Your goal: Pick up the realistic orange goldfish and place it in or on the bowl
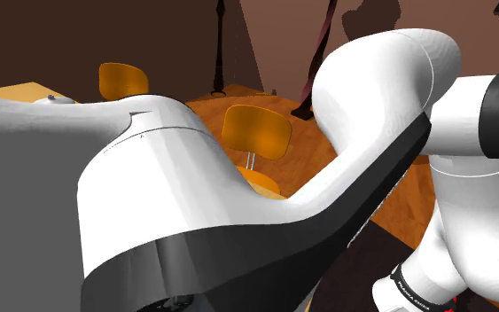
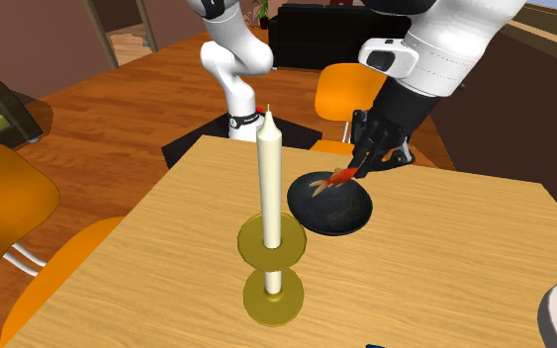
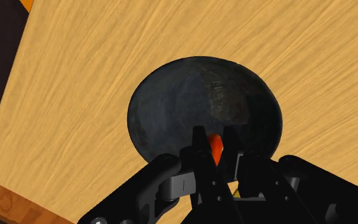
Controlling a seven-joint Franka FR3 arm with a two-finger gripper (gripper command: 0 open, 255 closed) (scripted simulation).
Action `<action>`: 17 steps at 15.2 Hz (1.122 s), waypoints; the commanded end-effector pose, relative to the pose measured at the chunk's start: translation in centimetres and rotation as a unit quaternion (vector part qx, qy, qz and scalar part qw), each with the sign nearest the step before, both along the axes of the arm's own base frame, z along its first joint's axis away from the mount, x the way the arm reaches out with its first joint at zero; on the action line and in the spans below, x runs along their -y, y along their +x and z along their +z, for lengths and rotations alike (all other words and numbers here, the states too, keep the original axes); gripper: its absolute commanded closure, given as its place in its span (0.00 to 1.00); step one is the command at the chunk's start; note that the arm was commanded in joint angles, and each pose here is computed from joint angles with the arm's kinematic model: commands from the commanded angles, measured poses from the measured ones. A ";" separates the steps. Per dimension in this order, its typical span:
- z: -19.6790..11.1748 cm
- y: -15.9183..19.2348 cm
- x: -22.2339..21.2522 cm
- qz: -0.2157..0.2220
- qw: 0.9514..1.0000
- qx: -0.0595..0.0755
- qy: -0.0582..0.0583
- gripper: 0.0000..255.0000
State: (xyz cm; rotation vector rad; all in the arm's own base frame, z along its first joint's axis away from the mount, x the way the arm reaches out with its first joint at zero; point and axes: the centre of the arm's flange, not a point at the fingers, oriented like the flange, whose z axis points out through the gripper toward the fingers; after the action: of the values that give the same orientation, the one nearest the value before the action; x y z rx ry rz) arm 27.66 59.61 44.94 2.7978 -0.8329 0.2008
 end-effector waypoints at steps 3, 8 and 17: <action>-2.0 0.0 0.0 0.000 1.000 0.000 0.000 1.00; -4.6 0.0 0.0 0.000 1.000 0.000 0.000 1.00; -5.2 0.0 0.0 0.000 1.000 0.000 0.000 1.00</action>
State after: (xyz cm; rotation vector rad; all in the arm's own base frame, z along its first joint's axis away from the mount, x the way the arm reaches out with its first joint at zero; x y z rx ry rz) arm 27.63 59.61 39.78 2.7980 -0.8333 0.2007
